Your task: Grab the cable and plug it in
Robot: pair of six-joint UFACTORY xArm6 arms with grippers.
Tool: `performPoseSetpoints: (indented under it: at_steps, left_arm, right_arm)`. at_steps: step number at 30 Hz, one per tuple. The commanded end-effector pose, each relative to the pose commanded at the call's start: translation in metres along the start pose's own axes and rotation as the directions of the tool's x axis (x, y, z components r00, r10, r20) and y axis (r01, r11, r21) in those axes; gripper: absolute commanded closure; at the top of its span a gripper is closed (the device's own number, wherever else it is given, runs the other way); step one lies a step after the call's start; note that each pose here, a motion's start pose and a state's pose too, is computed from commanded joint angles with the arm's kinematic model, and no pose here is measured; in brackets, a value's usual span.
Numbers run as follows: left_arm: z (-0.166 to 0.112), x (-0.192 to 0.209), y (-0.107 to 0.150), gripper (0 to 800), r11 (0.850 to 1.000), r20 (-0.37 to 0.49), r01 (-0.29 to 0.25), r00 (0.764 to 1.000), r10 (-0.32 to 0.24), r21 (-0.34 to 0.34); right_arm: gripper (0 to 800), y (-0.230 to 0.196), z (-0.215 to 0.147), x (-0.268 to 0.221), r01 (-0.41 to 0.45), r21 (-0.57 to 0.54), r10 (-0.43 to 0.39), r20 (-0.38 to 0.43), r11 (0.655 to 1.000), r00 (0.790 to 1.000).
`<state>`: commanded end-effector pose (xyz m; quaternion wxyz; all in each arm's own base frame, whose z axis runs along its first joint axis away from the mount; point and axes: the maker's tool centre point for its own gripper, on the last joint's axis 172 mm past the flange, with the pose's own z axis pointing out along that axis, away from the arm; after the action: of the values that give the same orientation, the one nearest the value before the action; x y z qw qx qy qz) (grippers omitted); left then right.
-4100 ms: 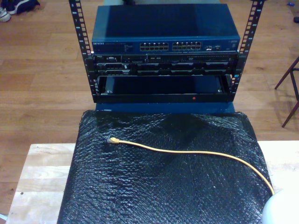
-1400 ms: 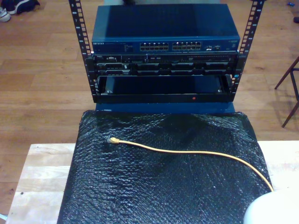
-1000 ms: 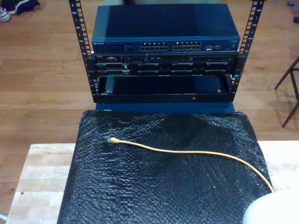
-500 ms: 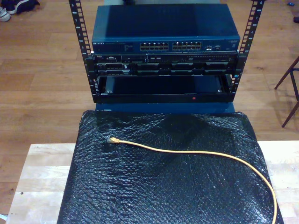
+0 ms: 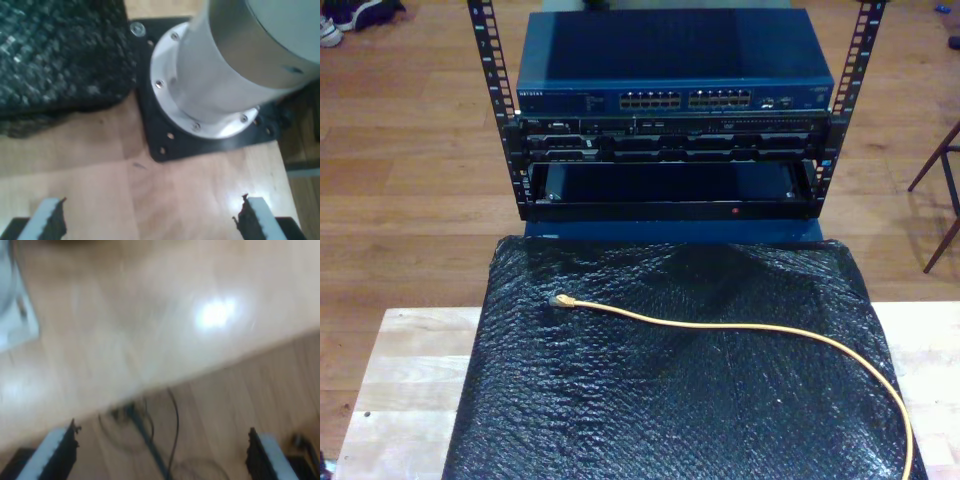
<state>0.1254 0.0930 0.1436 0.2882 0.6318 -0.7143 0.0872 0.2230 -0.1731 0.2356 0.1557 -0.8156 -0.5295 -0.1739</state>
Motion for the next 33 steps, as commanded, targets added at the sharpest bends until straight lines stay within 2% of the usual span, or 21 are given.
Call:
performPoseSetpoints:
  at_steps: [2,5,8,11,15,18,33]
  left_arm:
    - [0.0,0.005,-0.006,0,1.0,-0.014,-0.005,1.0,0.006,0.012]
    - [-0.006,0.013,-0.016,0,0.999,-0.025,-0.008,1.0,0.009,0.034]
    - [-0.013,0.02,-0.026,0,0.999,-0.03,0.015,0.999,-0.013,0.049]
    - [-0.017,0.026,-0.031,0,0.999,-0.024,0.036,0.999,-0.035,0.036]
    - [-0.018,0.032,-0.039,0,0.998,-0.009,0.063,0.998,-0.063,0.018]
    - [-0.019,0.041,-0.049,0,0.997,-0.019,0.07,0.997,-0.07,0.031]
    - [-0.028,0.063,-0.076,0,0.986,-0.049,0.152,0.988,-0.149,0.063]
  right_arm:
    - [0,0.0,0.0,0.017,-0.019,0.002,0.019,-0.057,1.0,0.998]
    - [0,0.002,0.001,0.034,-0.03,0.01,0.031,-0.098,0.999,0.995]
    - [1,0.009,0.001,0.05,-0.006,0.012,0.007,-0.1,1.0,0.995]
    - [1,0.014,-0.002,0.059,-0.033,0.015,0.035,-0.096,0.999,0.995]
    - [0,0.022,-0.003,0.078,-0.002,0.009,0.003,-0.105,1.0,0.995]
    - [1,0.027,-0.005,0.092,-0.012,0.006,0.012,-0.12,1.0,0.993]
    - [1,0.026,0.02,0.183,0.066,0.105,-0.058,-0.076,0.992,0.995]
